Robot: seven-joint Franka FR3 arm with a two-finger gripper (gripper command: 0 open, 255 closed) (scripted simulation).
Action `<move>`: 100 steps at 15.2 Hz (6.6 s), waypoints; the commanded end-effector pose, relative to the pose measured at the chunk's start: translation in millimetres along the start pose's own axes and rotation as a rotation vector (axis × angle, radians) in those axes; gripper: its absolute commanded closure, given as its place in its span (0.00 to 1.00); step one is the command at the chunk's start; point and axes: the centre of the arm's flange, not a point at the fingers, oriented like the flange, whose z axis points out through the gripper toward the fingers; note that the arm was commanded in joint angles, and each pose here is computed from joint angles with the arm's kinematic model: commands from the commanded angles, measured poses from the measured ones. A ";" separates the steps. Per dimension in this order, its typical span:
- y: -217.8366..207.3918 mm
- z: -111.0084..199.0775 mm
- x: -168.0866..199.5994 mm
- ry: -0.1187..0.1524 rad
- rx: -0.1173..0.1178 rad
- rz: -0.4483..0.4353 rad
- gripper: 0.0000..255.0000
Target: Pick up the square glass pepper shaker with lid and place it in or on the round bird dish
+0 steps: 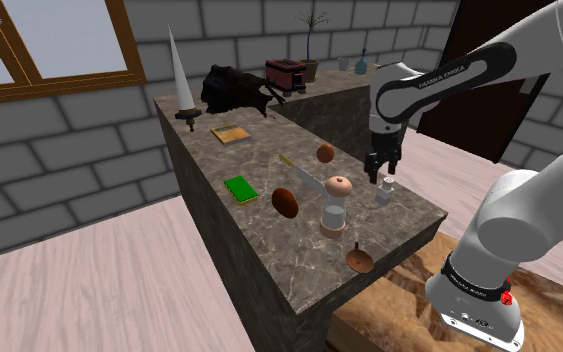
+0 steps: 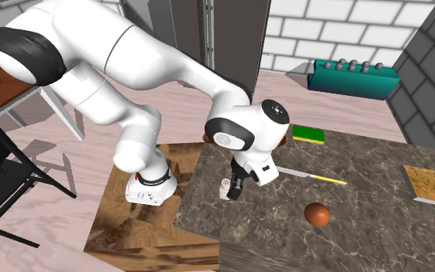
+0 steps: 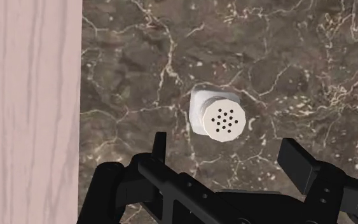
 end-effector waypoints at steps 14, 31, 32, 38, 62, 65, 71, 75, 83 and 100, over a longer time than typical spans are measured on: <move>1.8 36.4 -0.2 -0.001 0.001 0.001 1.00; 2.4 -4.7 -9.3 -0.001 0.001 0.001 1.00; 2.5 -9.9 -10.5 -0.001 0.001 0.001 1.00; 2.9 -40.8 -17.3 -0.001 0.001 0.001 1.00; -224.7 -51.5 -126.3 -0.001 0.001 0.001 1.00; -249.5 -45.1 -136.4 -0.001 0.001 0.001 1.00; -249.9 -14.2 -129.6 -0.001 0.001 0.001 1.00; -250.2 6.4 -125.0 -0.001 0.001 0.001 1.00; -250.4 27.5 -120.3 -0.001 0.001 0.001 1.00; -250.4 -22.5 -120.3 -0.001 0.001 0.001 0.00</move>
